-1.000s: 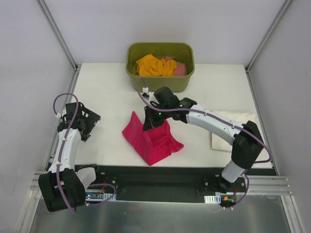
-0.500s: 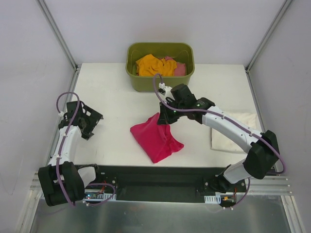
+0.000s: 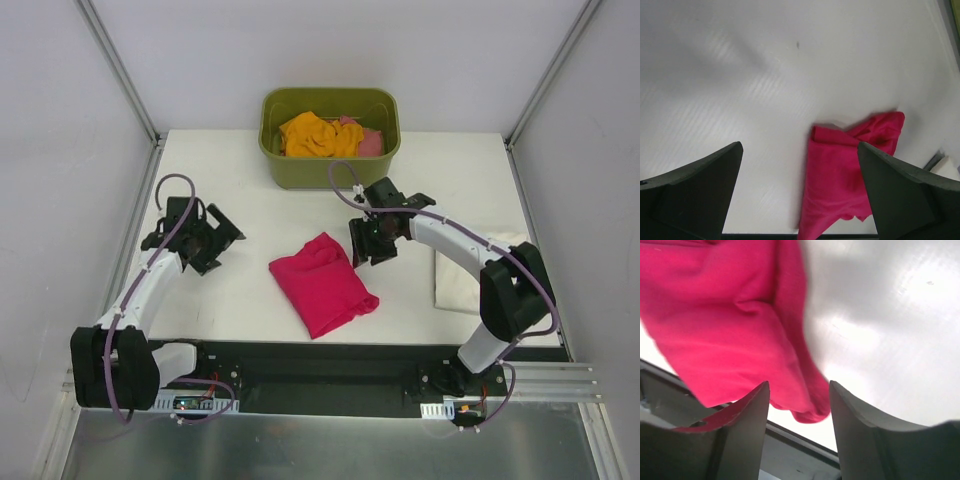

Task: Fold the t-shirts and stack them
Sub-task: Smooth out wrinkles on the folded tshirt

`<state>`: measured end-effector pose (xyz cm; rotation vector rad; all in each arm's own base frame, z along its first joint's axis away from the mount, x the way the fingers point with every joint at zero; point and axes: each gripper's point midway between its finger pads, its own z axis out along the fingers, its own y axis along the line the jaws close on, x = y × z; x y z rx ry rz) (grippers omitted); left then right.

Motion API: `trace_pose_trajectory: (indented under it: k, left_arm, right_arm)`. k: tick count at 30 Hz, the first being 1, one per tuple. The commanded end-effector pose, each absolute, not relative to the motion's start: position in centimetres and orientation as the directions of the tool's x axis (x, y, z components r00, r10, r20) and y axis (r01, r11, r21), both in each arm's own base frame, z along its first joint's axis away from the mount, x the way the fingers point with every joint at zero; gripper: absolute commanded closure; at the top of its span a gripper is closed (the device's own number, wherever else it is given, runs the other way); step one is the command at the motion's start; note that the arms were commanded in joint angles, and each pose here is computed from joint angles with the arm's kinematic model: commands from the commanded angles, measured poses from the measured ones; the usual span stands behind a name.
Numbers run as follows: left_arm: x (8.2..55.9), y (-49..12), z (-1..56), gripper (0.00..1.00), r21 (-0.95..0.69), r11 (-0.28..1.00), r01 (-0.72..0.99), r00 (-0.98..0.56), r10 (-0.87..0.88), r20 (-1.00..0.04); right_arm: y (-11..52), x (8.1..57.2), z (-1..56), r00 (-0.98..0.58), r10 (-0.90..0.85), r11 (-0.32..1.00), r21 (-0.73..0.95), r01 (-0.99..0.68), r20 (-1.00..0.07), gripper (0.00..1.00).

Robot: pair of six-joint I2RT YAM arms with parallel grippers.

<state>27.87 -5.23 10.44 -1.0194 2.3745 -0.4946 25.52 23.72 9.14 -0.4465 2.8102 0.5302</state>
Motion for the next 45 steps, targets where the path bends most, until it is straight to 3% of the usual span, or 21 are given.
trace_pose_trajectory:
  k: [1, 4, 8, 14, 22, 27, 31, 37, 42, 45]
  left_arm:
    - [29.1, -9.6, 12.3, 0.01, -0.56, 0.727, -0.398, -0.712, -0.63, -0.311]
    - [28.7, -12.8, 12.3, 0.01, -0.599, 0.736, -0.316, -0.786, -0.556, -0.269]
    - [28.3, -16.9, 12.9, 0.01, -0.682, 0.705, -0.194, -0.857, -0.46, -0.232]
    - [27.4, -21.2, 12.2, 0.01, -0.744, 0.656, -0.127, -0.916, -0.366, -0.166]
    - [25.4, -22.5, 6.9, 0.01, -0.691, 0.692, -0.208, -0.937, -0.344, -0.063]
    - [21.7, -23.4, 4.3, 0.01, -0.647, 0.727, -0.23, -0.951, -0.31, -0.01]
    - [19.0, -24.3, 3.8, 0.01, -0.637, 0.73, -0.247, -0.955, -0.295, 0.032]
    - [17.3, -25.6, 7.1, 0.01, -0.683, 0.72, -0.122, -0.958, -0.265, -0.108]
    - [20.6, -23.6, 10.8, 0.01, -0.646, 0.762, -0.036, -0.879, -0.332, -0.342]
    - [23.0, -22.5, 12.1, 0.01, -0.608, 0.794, -0.024, -0.848, -0.338, -0.408]
  right_arm:
    - [22.3, 25.8, 11.2, -0.913, -0.244, 0.915, 0.235, -0.329, -0.326, 0.44]
    - [23.8, 24.6, 12.9, -0.898, -0.246, 0.862, 0.341, -0.375, -0.364, 0.33]
    - [27.0, 21.4, 14.8, -0.879, -0.261, 0.706, 0.542, -0.456, -0.399, 0.03]
    - [30.7, 17.0, 15.0, -0.87, -0.276, 0.533, 0.689, -0.492, -0.408, 0.03]
    - [29.7, 18.0, 7.5, -0.933, -0.258, 0.687, 0.631, -0.361, -0.253, 0.03]
    - [27.1, 20.7, 4.7, -0.952, -0.224, 0.784, 0.542, -0.304, -0.21, 0.03]
    - [24.7, 22.5, 3.8, -0.925, -0.299, 0.825, 0.424, -0.375, -0.235, 0.03]
    - [21.9, 28.1, 5.7, -0.882, -0.336, 0.857, 0.28, -0.432, -0.331, 0.03]
    - [21.6, 28.0, 9.8, -0.83, -0.346, 0.829, 0.271, -0.489, -0.438, 0.03]
    - [20.9, 27.3, 11.6, -0.829, -0.289, 0.846, 0.277, -0.455, -0.478, 0.03]
